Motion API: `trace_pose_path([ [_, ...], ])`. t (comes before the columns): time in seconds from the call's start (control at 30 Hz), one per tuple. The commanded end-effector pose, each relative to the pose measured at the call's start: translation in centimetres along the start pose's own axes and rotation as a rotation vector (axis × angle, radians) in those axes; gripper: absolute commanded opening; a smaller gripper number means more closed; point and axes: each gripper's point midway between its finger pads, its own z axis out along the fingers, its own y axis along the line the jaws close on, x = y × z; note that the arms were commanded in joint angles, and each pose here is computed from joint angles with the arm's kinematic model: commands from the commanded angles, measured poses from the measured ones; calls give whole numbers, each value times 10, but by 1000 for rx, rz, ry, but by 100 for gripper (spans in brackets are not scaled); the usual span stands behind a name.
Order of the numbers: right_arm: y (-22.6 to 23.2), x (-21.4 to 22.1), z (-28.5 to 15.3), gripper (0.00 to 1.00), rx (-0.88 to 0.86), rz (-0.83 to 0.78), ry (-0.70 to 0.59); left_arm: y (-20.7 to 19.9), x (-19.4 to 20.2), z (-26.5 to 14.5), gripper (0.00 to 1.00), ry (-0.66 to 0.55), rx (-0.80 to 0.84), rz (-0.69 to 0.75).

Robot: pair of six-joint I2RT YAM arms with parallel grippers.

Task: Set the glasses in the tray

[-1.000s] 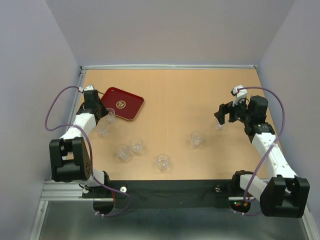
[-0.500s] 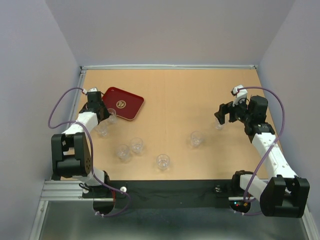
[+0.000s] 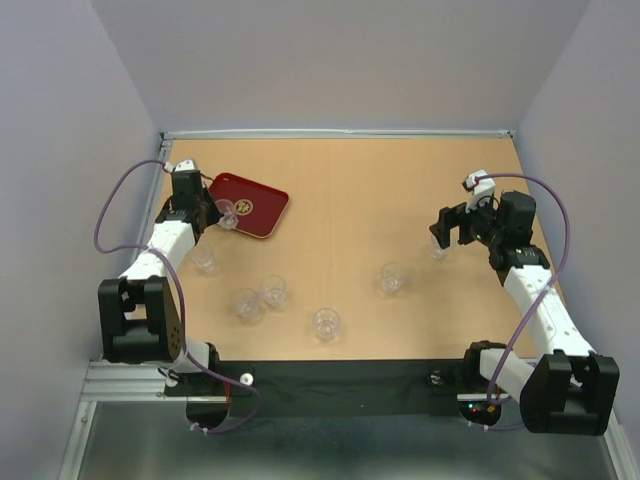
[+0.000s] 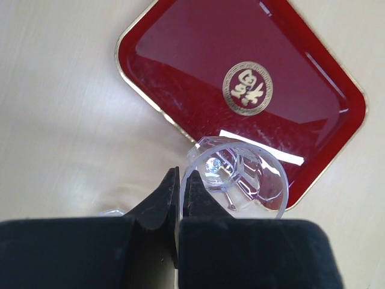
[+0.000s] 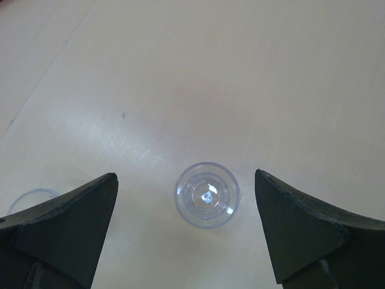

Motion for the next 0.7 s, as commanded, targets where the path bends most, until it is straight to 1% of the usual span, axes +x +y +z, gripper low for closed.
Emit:
trace_pose_path([
  [0.0,-5,-23,-4,100,17,-43,-51,-24,-41,1,0,-76,75,3],
  [0.2,-3,-22,-4,100,7,-44,-52,-34,-70,21,0,-98,74,4],
  [0.33,-3,-22,-4,100,9,-44,-52,-41,-86,50,0,-88,74,-1],
  [0.53,-3,-22,-4,100,9,-46,-53,-45,-91,86,0,-49,54,-7],
  [0.67,-3,-23,-5,100,8,-48,-56,-43,-95,98,0,-44,20,-3],
])
